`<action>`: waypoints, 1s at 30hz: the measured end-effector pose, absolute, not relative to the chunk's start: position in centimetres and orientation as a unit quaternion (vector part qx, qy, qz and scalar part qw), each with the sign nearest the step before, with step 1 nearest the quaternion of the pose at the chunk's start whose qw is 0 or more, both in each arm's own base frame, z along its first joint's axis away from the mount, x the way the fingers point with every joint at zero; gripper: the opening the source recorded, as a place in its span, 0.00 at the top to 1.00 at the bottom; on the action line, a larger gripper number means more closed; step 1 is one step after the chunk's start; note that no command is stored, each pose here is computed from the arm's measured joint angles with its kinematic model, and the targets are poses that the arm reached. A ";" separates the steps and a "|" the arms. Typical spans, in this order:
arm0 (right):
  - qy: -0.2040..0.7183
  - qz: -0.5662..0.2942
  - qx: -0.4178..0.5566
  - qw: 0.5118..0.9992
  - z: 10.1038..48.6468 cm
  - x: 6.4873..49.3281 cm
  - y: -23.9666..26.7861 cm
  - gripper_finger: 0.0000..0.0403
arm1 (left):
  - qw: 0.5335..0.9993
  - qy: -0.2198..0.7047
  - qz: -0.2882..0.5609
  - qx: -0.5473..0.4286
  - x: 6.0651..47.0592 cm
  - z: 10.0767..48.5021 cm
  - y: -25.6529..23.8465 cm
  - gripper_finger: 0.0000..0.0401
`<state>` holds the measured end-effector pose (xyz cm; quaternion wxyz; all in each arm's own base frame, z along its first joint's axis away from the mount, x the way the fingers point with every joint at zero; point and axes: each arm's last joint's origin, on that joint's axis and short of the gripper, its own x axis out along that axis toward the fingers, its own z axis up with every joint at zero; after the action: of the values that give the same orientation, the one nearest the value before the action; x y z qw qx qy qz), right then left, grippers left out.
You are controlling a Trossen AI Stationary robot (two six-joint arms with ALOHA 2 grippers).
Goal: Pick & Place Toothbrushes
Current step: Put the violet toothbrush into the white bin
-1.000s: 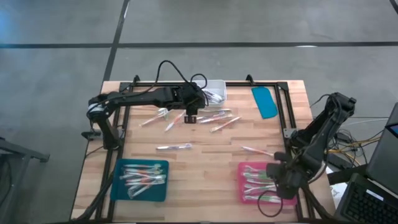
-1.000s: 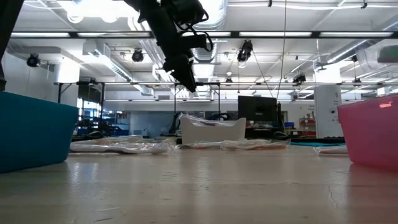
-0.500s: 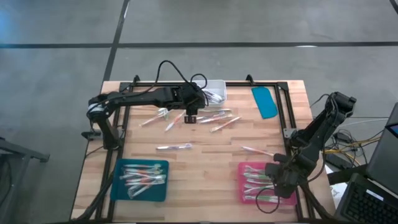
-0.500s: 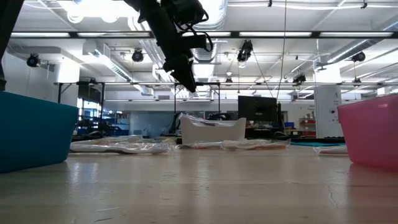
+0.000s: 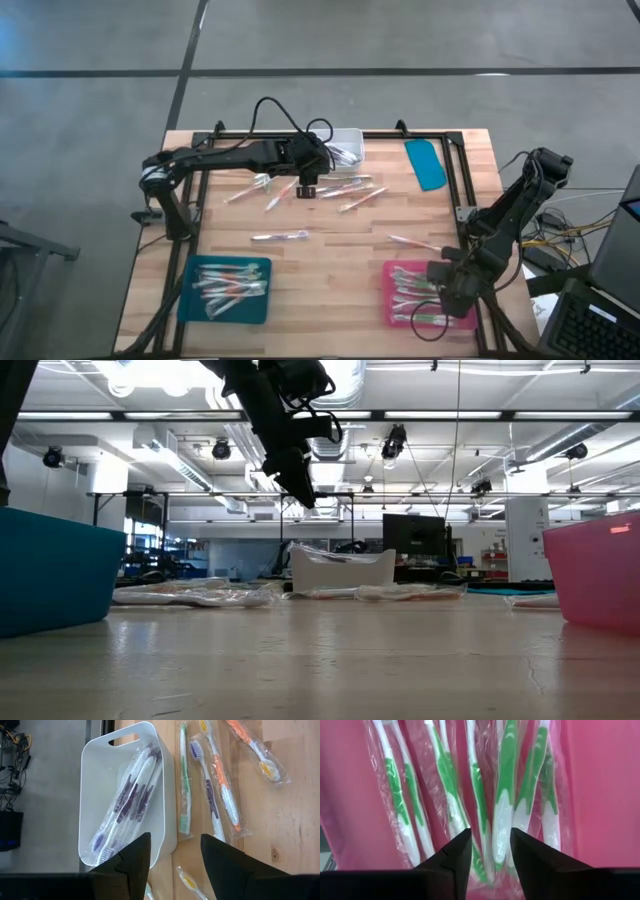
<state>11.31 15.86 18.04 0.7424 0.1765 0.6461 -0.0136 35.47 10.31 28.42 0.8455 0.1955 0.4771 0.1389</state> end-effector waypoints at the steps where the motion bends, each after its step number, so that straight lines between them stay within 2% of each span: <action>1: 0.650 -0.010 0.177 0.739 18.1 11.3 15.9 0.66 | 0.845 0.477 0.139 0.196 35.5 28.4 10.3 0.55; 13: 0.657 0.004 0.172 0.734 20.4 11.7 16.4 0.59 | 0.846 0.477 0.140 0.195 35.5 28.4 10.3 0.55; 19: 0.655 -0.015 0.158 0.738 21.6 12.3 15.8 0.65 | 0.850 0.475 0.150 0.172 35.5 28.4 10.2 0.56; 30: 0.597 -0.014 0.074 0.798 23.1 15.6 13.3 0.73 | 0.837 0.519 0.139 0.104 34.7 27.6 9.1 0.58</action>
<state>15.57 13.26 23.14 0.7985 0.0736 0.5974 -0.0140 34.67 9.06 27.61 0.8370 0.1035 0.5191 0.1387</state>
